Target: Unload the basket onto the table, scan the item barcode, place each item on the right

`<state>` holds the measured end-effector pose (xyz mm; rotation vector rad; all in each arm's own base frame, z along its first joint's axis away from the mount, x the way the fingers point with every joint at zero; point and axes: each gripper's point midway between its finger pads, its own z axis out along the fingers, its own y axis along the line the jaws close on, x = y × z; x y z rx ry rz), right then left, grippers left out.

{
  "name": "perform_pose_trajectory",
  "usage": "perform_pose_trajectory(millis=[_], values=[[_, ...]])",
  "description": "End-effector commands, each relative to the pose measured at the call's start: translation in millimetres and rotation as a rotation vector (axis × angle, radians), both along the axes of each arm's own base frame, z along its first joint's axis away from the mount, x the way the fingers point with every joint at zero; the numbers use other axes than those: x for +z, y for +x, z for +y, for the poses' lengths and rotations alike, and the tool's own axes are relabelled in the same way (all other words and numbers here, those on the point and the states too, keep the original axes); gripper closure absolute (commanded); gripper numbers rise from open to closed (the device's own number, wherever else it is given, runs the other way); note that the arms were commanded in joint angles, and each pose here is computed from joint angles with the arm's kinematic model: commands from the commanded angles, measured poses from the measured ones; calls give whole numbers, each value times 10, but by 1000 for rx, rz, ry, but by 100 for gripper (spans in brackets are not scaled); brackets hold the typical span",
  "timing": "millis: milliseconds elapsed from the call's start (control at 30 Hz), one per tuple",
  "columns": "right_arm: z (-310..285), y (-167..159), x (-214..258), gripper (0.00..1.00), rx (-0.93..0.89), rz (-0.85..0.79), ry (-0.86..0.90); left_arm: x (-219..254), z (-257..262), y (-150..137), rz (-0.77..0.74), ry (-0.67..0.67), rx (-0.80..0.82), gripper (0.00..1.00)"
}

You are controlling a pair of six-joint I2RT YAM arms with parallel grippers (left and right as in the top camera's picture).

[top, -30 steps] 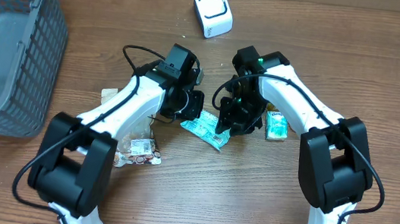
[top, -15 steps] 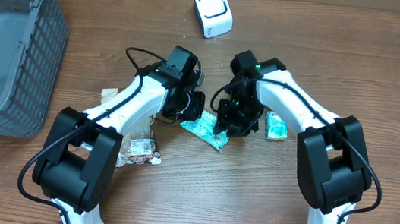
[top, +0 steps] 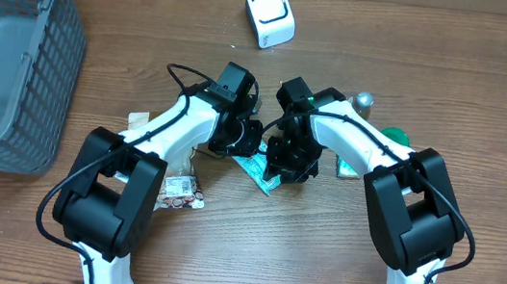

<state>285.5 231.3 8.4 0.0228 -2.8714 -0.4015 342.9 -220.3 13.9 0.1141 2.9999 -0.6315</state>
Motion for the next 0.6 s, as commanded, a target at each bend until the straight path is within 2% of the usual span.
perform_pose_trajectory(millis=[0,300,567], values=[[-50,16,-31,65,18,-46,-62,-336,60,-76,64,57,14,96],[-9,-45,-31,61,51,-51,-80,-344,89,-57,55,74,20,96],[-18,42,372,55,66,-74,-65,-341,80,-38,46,71,20,93]])
